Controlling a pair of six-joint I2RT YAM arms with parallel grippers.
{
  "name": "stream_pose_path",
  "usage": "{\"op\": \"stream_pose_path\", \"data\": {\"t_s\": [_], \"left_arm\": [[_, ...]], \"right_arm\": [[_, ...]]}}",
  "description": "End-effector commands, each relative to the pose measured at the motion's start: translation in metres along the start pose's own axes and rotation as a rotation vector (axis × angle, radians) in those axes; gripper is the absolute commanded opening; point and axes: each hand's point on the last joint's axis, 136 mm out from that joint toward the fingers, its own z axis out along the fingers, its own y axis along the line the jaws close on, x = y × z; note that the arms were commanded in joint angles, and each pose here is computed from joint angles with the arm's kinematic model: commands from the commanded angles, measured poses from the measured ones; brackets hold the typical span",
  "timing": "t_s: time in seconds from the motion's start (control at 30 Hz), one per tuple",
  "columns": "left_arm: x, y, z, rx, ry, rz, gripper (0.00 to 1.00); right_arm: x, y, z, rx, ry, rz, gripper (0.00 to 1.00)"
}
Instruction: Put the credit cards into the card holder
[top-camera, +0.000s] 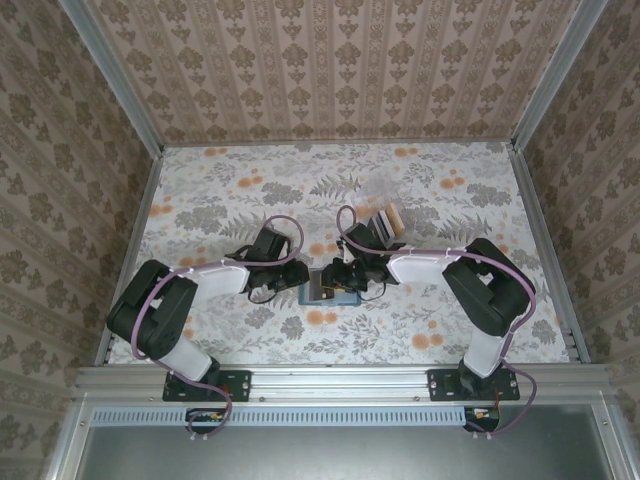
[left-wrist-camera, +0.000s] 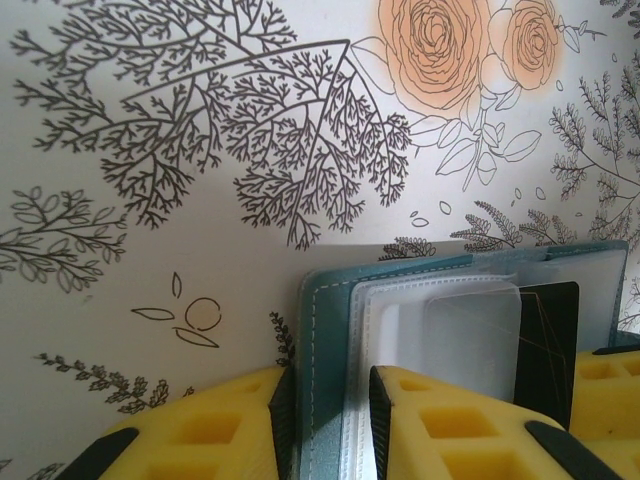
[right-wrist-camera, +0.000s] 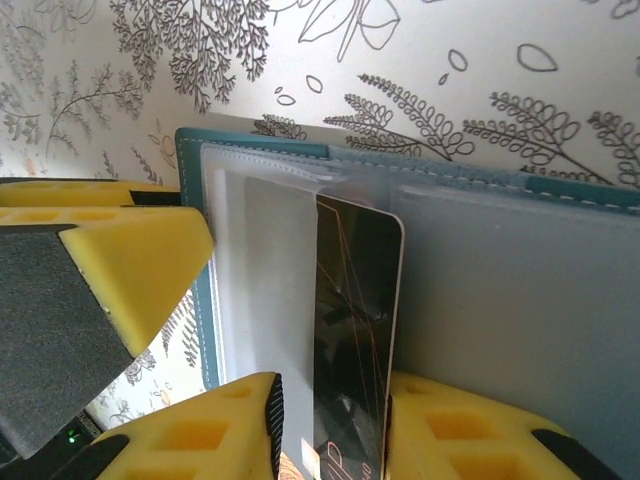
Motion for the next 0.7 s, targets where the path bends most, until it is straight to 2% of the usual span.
{"op": "stream_pose_path", "data": {"t_s": [0.0,0.17,0.33,0.67], "left_arm": [[0.013,0.002,0.006,-0.011,0.051,0.008,0.29],[0.013,0.002,0.006,-0.011,0.052,0.008,0.29],[0.014,0.001,0.006,-0.006,0.053,0.012,0.29],[0.013,-0.001,0.006,0.005,0.048,0.004,0.29]], "right_arm": [[0.001,-0.01,-0.006,0.088,0.005,-0.016,0.33],[0.002,-0.011,-0.008,0.122,0.009,-0.032,0.33],[0.002,-0.009,-0.004,0.118,0.021,-0.035,0.2],[0.006,0.015,0.01,0.026,0.059,-0.046,0.19]]}}
